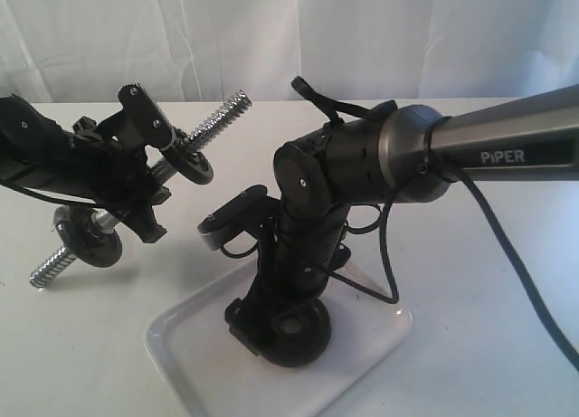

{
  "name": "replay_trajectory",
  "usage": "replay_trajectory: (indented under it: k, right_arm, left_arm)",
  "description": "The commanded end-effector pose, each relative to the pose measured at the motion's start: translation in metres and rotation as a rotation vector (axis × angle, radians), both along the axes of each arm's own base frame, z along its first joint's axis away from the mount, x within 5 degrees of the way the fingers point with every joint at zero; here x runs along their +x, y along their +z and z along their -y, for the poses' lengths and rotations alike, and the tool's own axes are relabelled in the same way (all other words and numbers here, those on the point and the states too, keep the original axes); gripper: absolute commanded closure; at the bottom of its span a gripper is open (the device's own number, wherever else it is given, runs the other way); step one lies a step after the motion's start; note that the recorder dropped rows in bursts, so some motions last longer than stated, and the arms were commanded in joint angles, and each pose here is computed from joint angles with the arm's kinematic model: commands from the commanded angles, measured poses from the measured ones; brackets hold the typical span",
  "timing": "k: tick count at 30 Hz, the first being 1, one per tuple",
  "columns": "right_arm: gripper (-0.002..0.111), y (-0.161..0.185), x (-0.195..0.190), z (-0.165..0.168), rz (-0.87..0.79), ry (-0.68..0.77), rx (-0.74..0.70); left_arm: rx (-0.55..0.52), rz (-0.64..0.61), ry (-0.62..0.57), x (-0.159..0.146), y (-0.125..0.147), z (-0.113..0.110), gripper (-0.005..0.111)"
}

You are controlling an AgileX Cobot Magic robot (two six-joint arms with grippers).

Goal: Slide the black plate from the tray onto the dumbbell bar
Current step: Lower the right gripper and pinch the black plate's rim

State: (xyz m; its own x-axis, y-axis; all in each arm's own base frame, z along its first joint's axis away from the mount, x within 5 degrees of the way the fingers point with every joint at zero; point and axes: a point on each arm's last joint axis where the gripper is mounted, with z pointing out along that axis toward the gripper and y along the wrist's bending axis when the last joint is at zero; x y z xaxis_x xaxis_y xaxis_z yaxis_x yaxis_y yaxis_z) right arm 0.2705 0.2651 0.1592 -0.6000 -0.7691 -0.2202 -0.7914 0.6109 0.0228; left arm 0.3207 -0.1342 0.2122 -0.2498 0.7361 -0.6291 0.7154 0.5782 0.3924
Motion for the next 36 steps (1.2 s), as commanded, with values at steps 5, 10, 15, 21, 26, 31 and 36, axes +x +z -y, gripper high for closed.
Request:
replay_trajectory:
  k: [5,10,15,21,26,31,36]
  right_arm:
    - [0.005,-0.028,-0.002,-0.001,-0.082,-0.012,-0.078]
    - [0.005,-0.03,-0.001,-0.001,-0.079,-0.011,-0.078]
    - [0.005,-0.03,0.0,-0.002,-0.071,-0.014,-0.07]
    - [0.018,-0.03,0.0,-0.001,-0.073,-0.019,-0.072]
    - [0.054,-0.03,-0.001,-0.001,-0.087,-0.076,-0.07]
    - [0.106,-0.03,-0.004,0.002,-0.12,-0.079,-0.1]
    - [0.108,-0.025,-0.004,0.001,-0.116,-0.113,-0.086]
  left_arm:
    - [-0.095,0.168,0.112,0.006,0.039,-0.005,0.107]
    - [-0.094,0.169,0.111,0.006,0.039,-0.005,0.107]
    - [-0.093,0.167,0.111,0.006,0.039,-0.005,0.107]
    - [-0.093,0.167,0.111,0.006,0.039,-0.005,0.107]
    - [-0.093,0.167,0.111,0.006,0.039,-0.005,0.107]
    - [-0.093,0.167,0.111,0.006,0.039,-0.005,0.107]
    - [-0.093,0.167,0.111,0.006,0.039,-0.005,0.107]
